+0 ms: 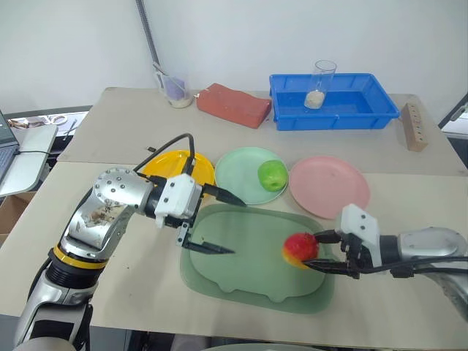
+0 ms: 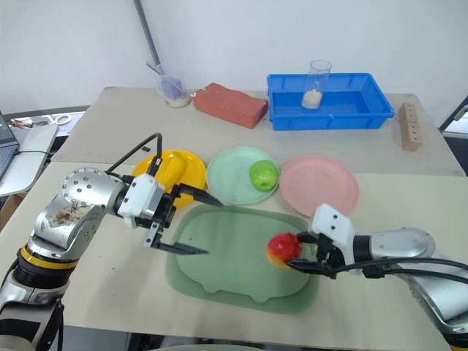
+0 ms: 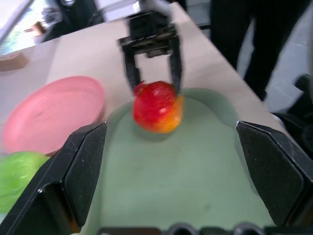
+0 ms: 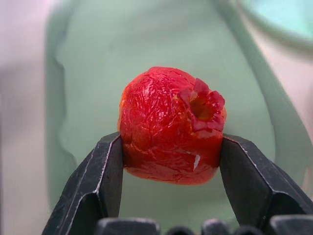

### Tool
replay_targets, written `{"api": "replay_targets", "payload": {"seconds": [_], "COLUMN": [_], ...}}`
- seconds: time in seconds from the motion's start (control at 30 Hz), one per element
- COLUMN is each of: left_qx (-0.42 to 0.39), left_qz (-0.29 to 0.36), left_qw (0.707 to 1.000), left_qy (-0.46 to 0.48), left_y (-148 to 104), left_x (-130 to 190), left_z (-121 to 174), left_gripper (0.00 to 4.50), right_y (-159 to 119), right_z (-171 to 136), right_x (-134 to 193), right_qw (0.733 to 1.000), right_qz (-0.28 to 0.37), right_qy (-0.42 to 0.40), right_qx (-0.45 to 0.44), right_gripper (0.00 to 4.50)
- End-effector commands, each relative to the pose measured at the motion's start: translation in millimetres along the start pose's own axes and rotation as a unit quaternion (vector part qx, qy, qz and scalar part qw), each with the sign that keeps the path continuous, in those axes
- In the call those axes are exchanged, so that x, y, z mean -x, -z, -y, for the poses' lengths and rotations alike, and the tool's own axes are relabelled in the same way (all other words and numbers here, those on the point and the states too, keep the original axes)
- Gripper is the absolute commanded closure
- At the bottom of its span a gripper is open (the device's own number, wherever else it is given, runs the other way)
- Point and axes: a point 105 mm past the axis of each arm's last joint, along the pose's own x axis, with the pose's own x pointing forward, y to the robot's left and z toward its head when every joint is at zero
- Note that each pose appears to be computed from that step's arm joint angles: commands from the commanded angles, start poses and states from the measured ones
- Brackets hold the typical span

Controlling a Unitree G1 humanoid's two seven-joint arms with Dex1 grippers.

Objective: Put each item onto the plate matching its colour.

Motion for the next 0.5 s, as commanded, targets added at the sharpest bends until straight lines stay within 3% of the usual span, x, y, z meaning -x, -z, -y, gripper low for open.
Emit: {"api": "replay_targets", "payload": {"seconds": [0.03,0.2,0.43,0.5], "left_qx": [0.027,0.050,0.069,0.069], "left_qz": [0.025,0.029,0.033,0.030], "left_qw": [0.996,0.985,0.983,0.983], "left_qy": [-0.084,-0.163,-0.167,-0.168], "left_y": [-10,-4,0,2], "left_x": [5,-5,-19,-18], "left_z": [-32,-58,-53,-52], "left_gripper": [0.00,0.00,0.00,0.00], "right_y": [-29,-22,-1,2], "right_z": [40,116,148,150], "right_x": [19,37,24,22], "right_qw": [0.992,0.953,0.938,0.939], "right_qz": [0.071,0.064,0.022,0.018], "right_qy": [0.097,0.295,0.345,0.342], "right_qx": [-0.026,-0.027,-0.021,-0.018], "right_gripper": [1.95,1.95,1.95,0.93]}}
